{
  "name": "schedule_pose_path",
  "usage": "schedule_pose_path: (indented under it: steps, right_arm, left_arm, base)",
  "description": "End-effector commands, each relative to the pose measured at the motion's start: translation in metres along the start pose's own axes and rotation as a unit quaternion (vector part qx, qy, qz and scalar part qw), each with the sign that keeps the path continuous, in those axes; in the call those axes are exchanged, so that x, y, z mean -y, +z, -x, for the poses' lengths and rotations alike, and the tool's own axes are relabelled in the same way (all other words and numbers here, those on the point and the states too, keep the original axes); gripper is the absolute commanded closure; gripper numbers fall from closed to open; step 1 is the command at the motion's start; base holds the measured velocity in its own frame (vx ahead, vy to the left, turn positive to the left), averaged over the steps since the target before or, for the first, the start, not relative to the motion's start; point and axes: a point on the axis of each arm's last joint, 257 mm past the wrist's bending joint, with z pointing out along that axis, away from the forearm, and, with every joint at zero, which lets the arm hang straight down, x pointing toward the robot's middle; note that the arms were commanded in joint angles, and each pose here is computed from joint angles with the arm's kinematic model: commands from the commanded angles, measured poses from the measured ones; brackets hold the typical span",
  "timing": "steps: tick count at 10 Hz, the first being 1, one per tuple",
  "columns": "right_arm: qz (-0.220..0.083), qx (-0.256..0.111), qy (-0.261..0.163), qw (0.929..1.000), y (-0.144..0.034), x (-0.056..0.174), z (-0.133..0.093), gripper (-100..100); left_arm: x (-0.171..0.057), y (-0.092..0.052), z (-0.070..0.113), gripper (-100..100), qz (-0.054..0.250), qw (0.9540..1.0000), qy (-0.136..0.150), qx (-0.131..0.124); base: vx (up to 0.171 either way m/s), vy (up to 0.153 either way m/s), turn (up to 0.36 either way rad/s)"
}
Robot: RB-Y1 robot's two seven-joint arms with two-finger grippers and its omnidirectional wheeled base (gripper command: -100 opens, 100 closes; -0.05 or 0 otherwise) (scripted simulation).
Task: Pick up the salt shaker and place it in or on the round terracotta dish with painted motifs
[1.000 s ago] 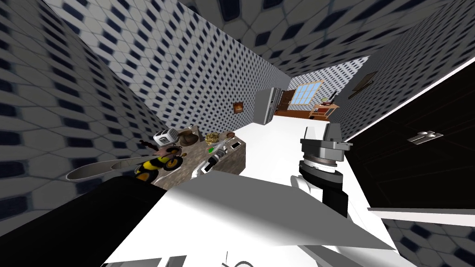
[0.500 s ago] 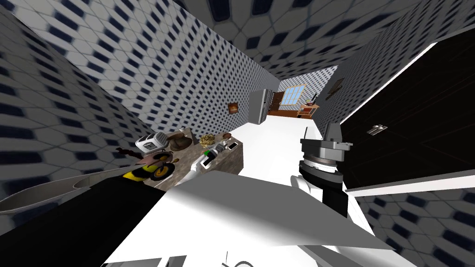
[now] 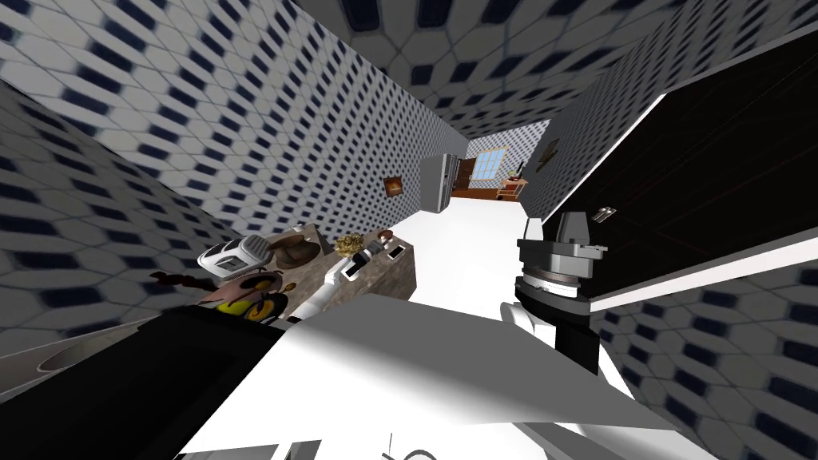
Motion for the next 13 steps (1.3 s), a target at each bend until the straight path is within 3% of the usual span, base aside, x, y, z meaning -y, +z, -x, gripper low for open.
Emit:
schedule_pose_path:
  steps: [1,4,9,10,13]
  right_arm:
    - [0.0,0.0,0.0,1.0,0.0,0.0,0.0,0]
    - [0.0,0.0,0.0,1.0,0.0,0.0,0.0,0]
    - [0.0,0.0,0.0,1.0,0.0,0.0,0.0,0]
    - [0.0,0.0,0.0,1.0,0.0,0.0,0.0,0]
    - [0.0,0.0,0.0,1.0,0.0,0.0,0.0,0]
  left_arm:
    - [-0.018,-0.002,0.018,100,0.004,1.0,0.003,0.007]
    - [-0.062,-0.005,0.05,100,0.027,0.9994,0.011,0.019]
    - [-0.125,-0.031,0.038,100,0.096,0.9953,-0.009,0.003]
    - [-0.151,-0.045,0.028,100,0.128,0.9916,-0.021,-0.006]
    - [-0.164,-0.054,0.021,100,0.144,0.9891,-0.027,-0.012]
  base:
    - [-0.044,0.006,-0.157]
    - [-0.05,0.007,-0.217]
    - [0.047,0.016,-0.139]
    - [0.133,0.014,-0.243]
    - [0.08,0.008,-0.055]
